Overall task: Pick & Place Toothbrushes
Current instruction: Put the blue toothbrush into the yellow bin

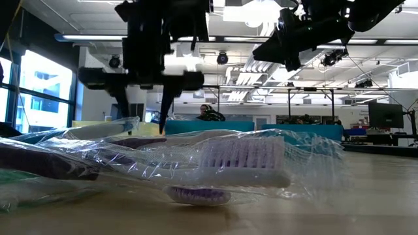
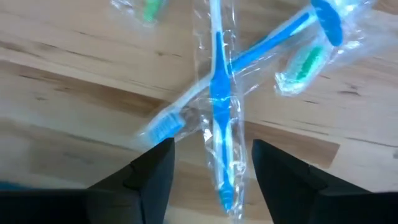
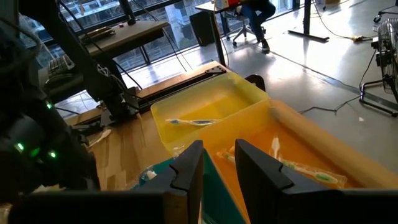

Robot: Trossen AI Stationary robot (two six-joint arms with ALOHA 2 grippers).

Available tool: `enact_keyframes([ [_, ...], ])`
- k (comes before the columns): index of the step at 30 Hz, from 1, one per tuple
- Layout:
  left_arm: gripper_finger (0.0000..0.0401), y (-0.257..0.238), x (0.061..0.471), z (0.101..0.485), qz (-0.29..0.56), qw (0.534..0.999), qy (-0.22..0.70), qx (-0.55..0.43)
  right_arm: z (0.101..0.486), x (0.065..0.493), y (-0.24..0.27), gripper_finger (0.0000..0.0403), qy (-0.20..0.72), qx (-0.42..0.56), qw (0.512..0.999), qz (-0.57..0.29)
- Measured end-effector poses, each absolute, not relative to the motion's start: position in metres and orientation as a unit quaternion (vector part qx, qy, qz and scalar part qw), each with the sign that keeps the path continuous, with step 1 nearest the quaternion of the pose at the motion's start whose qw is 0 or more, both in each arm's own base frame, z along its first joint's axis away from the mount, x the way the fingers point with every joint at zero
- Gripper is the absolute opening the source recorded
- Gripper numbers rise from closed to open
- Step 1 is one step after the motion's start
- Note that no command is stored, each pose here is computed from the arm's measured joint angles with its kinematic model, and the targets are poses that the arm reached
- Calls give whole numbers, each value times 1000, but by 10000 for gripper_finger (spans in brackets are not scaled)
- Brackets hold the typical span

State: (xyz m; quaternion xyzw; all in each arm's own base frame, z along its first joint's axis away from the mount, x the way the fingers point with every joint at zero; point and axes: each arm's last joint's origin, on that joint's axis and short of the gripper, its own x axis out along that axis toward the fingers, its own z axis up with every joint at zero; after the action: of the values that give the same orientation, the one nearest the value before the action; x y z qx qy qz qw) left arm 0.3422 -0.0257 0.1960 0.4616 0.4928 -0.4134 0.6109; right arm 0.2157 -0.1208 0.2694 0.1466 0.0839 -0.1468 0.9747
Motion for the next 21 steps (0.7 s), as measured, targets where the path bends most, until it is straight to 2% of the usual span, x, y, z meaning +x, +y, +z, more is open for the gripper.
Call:
enact_keyframes([
  [6,209,-26,347,177,-410,607,525,434,268,216,-121,85,89,149,974,-147],
  [15,210,-9,351,173,-358,644,558,382,268,215,-121,85,93,151,973,-147],
  [21,209,-3,351,173,-352,652,561,370,267,215,-120,85,94,151,973,-147],
])
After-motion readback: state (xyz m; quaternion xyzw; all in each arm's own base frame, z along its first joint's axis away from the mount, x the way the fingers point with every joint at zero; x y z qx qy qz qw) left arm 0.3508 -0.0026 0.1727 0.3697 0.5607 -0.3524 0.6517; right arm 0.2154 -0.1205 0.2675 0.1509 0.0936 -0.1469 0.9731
